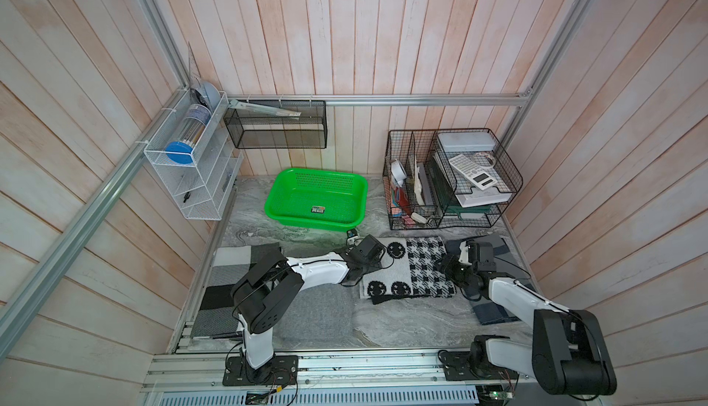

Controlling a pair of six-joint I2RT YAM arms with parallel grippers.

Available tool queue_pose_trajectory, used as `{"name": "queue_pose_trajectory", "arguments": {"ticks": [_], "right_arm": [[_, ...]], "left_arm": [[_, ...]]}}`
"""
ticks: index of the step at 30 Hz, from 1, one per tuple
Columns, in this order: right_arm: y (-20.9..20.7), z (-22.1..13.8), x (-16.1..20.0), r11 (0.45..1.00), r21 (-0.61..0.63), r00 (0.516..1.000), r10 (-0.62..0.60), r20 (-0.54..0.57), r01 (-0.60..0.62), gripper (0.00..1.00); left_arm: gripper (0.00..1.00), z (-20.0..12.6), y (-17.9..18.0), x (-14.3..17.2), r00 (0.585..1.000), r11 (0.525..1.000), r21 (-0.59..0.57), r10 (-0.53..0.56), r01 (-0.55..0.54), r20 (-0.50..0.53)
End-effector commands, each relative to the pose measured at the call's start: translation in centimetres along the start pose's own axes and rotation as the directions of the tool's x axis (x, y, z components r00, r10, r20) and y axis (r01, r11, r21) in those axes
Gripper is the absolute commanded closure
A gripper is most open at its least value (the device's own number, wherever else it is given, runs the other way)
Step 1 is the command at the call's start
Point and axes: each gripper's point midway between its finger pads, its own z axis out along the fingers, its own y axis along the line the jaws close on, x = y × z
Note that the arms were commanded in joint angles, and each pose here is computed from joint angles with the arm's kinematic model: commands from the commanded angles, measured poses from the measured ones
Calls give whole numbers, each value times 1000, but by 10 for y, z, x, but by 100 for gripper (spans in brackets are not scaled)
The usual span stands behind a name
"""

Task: Put the folded scarf in the basket
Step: Pick up the scarf at the center of the board, then place the scarf in the basket.

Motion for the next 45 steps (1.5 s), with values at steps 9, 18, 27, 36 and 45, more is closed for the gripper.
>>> {"name": "queue_pose_trajectory", "arguments": {"ticks": [9,18,27,36,45], "right_arm": [[1,3,12,999,-33,999,-4,-46,3,75],[60,-40,-3,961,-254,993,-94,73,110,100],[156,-104,-23,829,-487,953,-168,252,275,100],[272,-122,-34,699,-544,883,-312,351,463,100],[357,-75,-67,690,-511,856,-366,364,512,100]], "left_arm": [[75,9,-11,0,1000,999,36,20,-20,13],[100,-59,-55,-39,986,958,274,34,-79,165],[100,-141,-34,-94,912,937,305,34,-171,408],[100,-181,23,-181,822,984,123,40,-132,568],[100,-192,83,-264,767,993,-116,97,-29,634]]}}
